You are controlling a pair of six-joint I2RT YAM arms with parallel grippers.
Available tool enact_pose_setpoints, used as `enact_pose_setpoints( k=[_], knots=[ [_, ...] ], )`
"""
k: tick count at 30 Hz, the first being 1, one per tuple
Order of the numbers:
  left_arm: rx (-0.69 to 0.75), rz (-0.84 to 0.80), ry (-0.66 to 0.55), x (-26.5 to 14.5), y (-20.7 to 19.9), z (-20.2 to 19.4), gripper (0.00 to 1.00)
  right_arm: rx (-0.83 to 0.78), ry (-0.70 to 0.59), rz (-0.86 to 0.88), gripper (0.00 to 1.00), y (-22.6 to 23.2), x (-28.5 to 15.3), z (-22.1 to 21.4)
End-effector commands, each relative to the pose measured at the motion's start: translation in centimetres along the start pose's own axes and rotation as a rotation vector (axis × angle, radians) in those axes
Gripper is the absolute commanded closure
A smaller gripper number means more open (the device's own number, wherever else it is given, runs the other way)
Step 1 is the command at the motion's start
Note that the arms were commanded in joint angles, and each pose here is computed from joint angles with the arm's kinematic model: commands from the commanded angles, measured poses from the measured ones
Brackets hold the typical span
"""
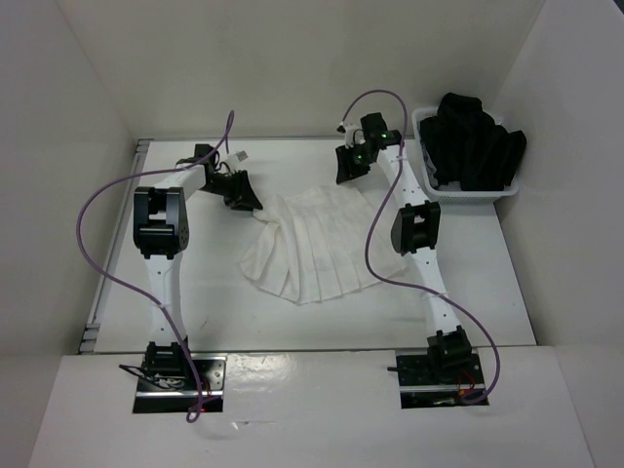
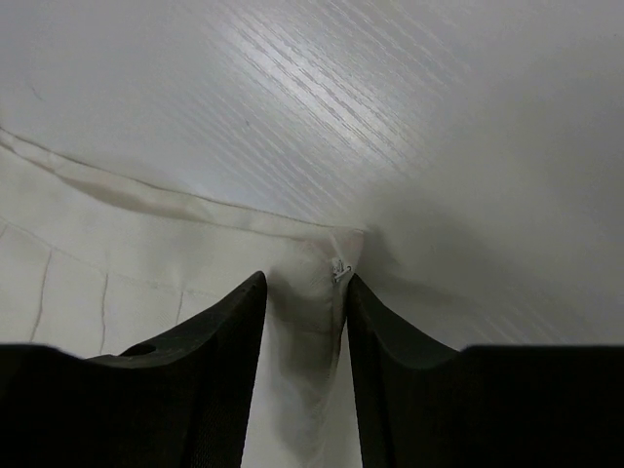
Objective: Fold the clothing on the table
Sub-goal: Flatten the skirt out
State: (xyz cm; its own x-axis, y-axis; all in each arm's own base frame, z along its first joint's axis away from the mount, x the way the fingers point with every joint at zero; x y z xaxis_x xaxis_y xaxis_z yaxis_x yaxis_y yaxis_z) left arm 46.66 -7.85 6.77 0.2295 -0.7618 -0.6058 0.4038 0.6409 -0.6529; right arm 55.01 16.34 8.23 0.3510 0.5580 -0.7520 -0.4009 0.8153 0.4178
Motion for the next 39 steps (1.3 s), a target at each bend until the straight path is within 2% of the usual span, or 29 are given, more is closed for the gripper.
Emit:
enact_pose_setpoints(
  k=[1,5,6,8,9,11,14,17,19,24,29,32,34,38,39],
  knots=[
    [0.003,0.121,0.120,2.0,2.8,-3.2,0.61,-0.014,0.009,0.016,0.57,0.6,0.1,-0.2],
    [-0.004,0.120,0.126,2.3,3.0,-3.4,0.65,-0.026,0.021,0.020,0.74,1.1,0.3,-0.4],
    [-0.004,0.120,0.126,2.3,3.0,-3.4,0.65,-0.026,0.021,0.020,0.81,1.1,0.3,-0.4],
    [0.003,0.121,0.120,2.2,3.0,-3.1,0.76,-0.037,0.016,0.014,0.91,1.5,0.3,-0.2],
    [-0.004,0.120,0.126,2.1,2.9,-3.2,0.82,-0.037,0.016,0.014,1.00,1.5,0.3,-0.2],
    [0.012,0.120,0.120,2.1,2.9,-3.0,0.99,-0.045,0.021,0.020,1.00,2.3,0.2,-0.2],
    [0.054,0.131,0.105,1.5,2.0,-1.5,1.00,-0.072,-0.018,0.032,1.00,4.4,-1.5,1.2],
    [0.143,0.158,0.030,-1.1,-0.5,2.2,1.00,-0.121,-0.099,0.016,1.00,7.5,-4.9,3.5],
    [0.239,0.179,-0.042,-3.1,-3.1,5.3,1.00,-0.149,-0.135,-0.007,1.00,9.0,-6.7,4.4],
    [0.452,0.224,-0.163,-7.7,-9.6,9.7,1.00,-0.239,-0.294,-0.059,1.00,14.8,-14.6,7.0],
    [0.569,0.258,-0.182,-10.8,-13.0,10.6,1.00,-0.276,-0.400,-0.168,1.00,16.9,-21.5,7.3],
    [0.622,0.277,-0.234,-13.5,-15.3,11.1,1.00,-0.267,-0.411,-0.218,1.00,16.9,-23.3,6.5],
    [0.673,0.288,-0.263,-15.2,-17.1,10.8,1.00,-0.298,-0.452,-0.231,1.00,17.8,-26.0,6.0],
    [0.747,0.316,-0.319,-17.8,-19.9,10.0,1.00,-0.300,-0.420,-0.278,1.00,17.5,-27.5,3.5],
    [0.789,0.315,-0.350,-19.1,-21.4,9.7,1.00,-0.317,-0.455,-0.286,1.00,18.0,-29.3,3.2]
  ],
)
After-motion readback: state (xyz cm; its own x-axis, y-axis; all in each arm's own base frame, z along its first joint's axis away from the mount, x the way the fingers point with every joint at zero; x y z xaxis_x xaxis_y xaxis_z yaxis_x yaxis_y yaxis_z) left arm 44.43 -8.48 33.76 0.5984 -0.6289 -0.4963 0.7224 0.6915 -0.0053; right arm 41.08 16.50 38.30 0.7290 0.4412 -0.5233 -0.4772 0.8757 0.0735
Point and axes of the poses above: each gripper's point midway between its finger pads, its own x axis out along the fingers, its own y axis along the line the jaws close on, z = x × y, the point moved 7 cm from there along -x, back along the fingers, and after that the axes turned 12 degrees about x, right-handed, at the moved point
